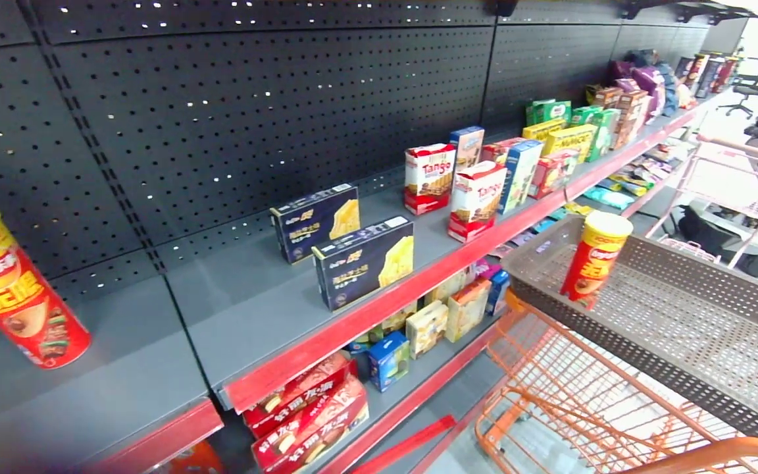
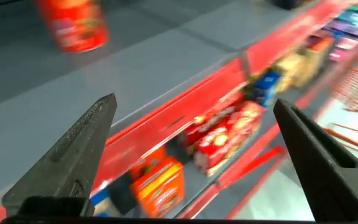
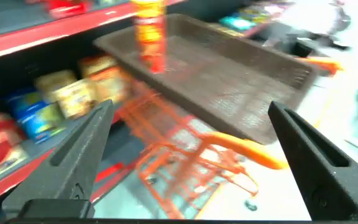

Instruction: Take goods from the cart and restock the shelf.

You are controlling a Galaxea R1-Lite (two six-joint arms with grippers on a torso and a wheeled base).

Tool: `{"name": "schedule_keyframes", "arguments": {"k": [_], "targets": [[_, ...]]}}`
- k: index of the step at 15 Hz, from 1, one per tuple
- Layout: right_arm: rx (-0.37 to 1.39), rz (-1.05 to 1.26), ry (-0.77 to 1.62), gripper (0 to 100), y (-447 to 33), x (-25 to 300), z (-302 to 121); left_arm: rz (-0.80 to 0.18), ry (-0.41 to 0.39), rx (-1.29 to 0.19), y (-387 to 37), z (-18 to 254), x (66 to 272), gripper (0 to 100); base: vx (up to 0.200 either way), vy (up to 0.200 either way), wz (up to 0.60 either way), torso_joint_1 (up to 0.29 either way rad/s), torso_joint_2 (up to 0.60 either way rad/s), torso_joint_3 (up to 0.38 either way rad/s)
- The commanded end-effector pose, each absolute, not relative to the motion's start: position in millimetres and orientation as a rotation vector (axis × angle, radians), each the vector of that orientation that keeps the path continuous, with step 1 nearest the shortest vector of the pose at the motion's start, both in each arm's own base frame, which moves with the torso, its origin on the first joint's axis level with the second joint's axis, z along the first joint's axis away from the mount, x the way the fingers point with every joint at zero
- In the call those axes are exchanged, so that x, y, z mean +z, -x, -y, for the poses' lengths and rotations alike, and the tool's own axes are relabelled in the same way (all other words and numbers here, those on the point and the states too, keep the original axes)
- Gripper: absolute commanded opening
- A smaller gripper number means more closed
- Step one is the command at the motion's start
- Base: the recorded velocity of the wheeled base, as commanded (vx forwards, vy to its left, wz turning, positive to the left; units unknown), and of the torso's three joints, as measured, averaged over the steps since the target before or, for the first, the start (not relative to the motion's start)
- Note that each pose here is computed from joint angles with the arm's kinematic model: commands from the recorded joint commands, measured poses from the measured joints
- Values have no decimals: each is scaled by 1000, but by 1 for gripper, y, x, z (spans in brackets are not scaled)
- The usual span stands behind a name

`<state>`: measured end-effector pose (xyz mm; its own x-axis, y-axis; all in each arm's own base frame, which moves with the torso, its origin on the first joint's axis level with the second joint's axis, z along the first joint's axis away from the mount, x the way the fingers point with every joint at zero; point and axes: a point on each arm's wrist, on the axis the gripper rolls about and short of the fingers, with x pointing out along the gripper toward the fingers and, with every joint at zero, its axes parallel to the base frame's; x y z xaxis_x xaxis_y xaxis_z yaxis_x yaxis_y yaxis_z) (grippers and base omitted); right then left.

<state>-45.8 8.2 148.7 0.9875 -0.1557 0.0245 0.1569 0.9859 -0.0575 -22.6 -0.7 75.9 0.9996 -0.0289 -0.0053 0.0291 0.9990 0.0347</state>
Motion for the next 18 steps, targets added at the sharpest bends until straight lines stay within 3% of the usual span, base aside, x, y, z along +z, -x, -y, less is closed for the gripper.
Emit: {"name": "schedule_keyframes", "arguments": {"k": [1,6,9,15,18], "targets": [[-159,17,60,100,45,148,-8,-4,-35,-28,23,1,76,100,0,0,0,0,0,0],[-184,-52,45,100,29,158,-5,-4,-35,-28,23,1,76,100,0,0,0,0,0,0],[-371,-141,47,100,-2,170,5,-4,-35,-28,23,1,76,100,0,0,0,0,0,0],[-505,-304,104,100,-63,183,22,-4,-35,-28,23,1,76,100,0,0,0,0,0,0],[-498,-315,140,100,-80,192,26,-4,-35,-28,23,1,76,100,0,0,-600,2,4,-2]]}}
